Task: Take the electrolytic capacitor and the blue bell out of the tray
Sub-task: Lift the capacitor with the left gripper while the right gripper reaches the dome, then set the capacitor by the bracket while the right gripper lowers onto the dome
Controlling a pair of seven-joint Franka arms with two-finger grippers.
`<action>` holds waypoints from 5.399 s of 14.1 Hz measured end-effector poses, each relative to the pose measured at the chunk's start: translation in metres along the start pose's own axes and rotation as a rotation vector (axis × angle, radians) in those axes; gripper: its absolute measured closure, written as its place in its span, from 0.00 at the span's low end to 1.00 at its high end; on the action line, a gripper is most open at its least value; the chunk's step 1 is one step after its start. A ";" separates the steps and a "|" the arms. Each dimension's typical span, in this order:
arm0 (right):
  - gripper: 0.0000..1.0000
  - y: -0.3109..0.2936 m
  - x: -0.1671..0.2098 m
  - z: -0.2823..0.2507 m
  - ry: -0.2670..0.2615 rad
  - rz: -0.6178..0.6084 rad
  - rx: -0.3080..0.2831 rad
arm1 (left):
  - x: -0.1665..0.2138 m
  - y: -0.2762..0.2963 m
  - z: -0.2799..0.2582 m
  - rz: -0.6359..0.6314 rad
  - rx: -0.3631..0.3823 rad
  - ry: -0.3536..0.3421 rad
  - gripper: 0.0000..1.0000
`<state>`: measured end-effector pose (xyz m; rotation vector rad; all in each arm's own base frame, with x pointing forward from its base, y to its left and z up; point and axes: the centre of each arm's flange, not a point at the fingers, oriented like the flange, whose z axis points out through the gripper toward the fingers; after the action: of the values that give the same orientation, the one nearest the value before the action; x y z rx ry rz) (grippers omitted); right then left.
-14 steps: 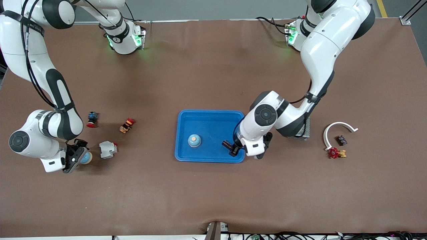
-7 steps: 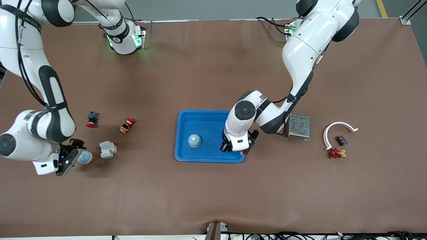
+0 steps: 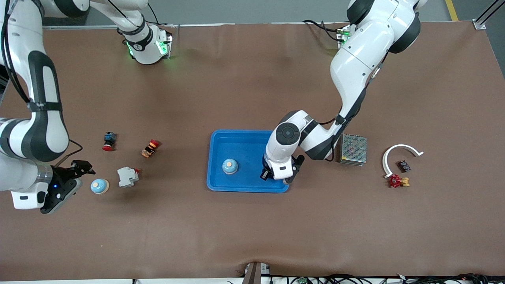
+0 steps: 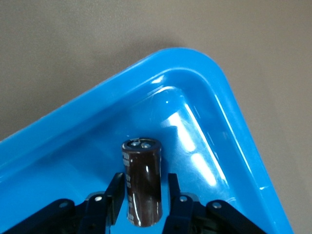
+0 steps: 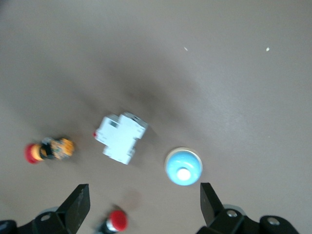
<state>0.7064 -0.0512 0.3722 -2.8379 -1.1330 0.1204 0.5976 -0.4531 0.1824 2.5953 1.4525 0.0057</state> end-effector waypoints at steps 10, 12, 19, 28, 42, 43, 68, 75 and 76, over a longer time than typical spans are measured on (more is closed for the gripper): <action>0.00 -0.155 0.105 -0.050 0.030 0.558 0.037 | 0.016 0.018 -0.077 0.034 0.046 0.063 0.68; 0.00 -0.187 0.127 -0.049 0.039 0.660 0.043 | 0.026 0.020 -0.118 0.067 0.070 0.092 0.68; 0.00 -0.318 0.200 -0.044 0.151 0.860 0.047 | 0.079 0.008 -0.211 0.132 0.161 0.117 0.68; 0.00 -0.345 0.246 0.072 0.186 0.893 0.045 | 0.174 -0.059 -0.279 0.248 0.269 0.047 0.68; 0.00 -0.378 0.255 0.159 0.093 0.843 0.011 | 0.302 -0.233 -0.268 0.391 0.462 -0.125 0.68; 0.00 -0.377 0.255 0.162 0.096 0.844 0.010 | 0.312 -0.249 -0.262 0.401 0.473 -0.148 0.68; 0.03 -0.382 0.258 0.223 0.093 0.833 -0.001 | 0.365 -0.351 -0.076 0.559 0.343 -0.052 0.44; 0.33 -0.378 0.257 0.222 0.097 0.838 -0.006 | 0.384 -0.292 -0.127 0.579 0.325 0.018 0.00; 0.33 -0.378 0.257 0.222 0.097 0.838 -0.006 | 0.385 -0.277 -0.141 0.586 0.333 0.023 0.00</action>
<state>0.6112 0.4098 0.1809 -3.0655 0.1266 0.0254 0.5537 0.0346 0.2509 3.2029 0.6921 -0.1434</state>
